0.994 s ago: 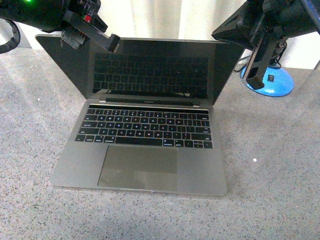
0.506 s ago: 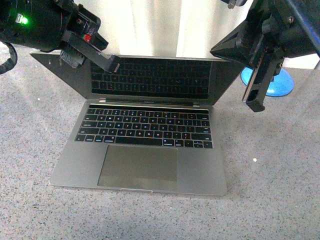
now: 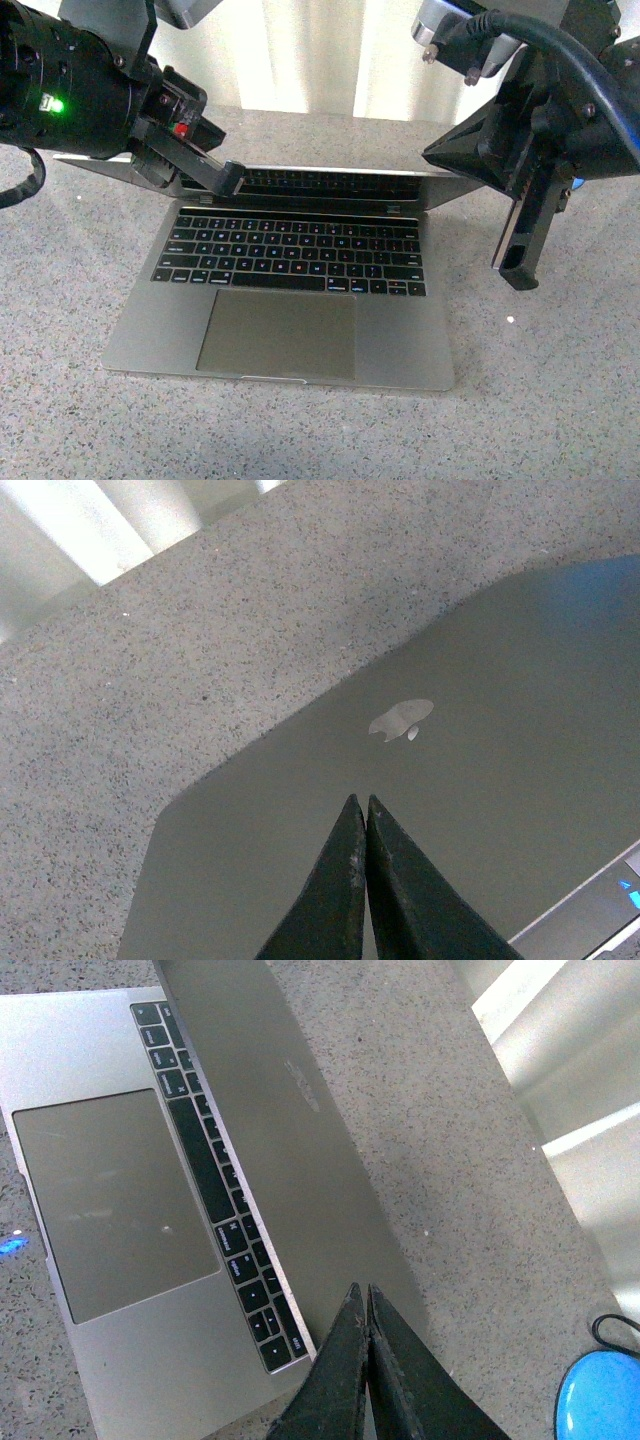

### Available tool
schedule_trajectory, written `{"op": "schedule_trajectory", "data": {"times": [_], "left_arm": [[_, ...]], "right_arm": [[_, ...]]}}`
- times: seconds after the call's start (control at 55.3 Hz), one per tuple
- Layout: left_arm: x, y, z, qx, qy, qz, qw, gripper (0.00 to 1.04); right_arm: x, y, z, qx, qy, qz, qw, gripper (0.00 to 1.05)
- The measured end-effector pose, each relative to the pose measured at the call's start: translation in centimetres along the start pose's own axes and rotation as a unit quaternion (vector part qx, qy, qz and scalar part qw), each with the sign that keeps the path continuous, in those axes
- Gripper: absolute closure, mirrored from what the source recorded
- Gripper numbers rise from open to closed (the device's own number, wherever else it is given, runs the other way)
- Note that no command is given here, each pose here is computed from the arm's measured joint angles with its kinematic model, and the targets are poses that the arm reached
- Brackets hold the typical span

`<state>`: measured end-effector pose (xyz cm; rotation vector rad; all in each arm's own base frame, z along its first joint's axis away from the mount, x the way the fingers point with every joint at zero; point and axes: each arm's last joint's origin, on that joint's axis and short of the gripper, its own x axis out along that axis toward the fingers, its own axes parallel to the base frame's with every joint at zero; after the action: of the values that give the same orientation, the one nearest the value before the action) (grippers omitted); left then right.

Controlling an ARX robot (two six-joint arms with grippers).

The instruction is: Close laptop

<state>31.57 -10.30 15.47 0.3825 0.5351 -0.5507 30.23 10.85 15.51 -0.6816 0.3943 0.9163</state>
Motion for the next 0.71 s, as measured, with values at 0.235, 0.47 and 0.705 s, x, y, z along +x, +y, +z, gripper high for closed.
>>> {"op": "schedule_trajectory", "data": {"times": [0.235,0.47,0.705], "left_arm": [[0.6,-0.3,-0.8,-0.004,0.014,-0.016,1.000,1.01],[1.4,-1.0,-1.7,-0.005,0.031,-0.033,0.999,1.01],[1.6,-1.0,-1.9,-0.006,0.033,-0.037,0.999,1.01]], "right_arm": [[0.0,0.3,-0.3,0.002,0.002,0.002,1.000,1.04],[0.3,0.8,-1.0,0.006,0.008,0.008,1.000,1.04],[0.6,1.6,-2.1,0.012,0.019,0.018,1.000,1.04]]}}
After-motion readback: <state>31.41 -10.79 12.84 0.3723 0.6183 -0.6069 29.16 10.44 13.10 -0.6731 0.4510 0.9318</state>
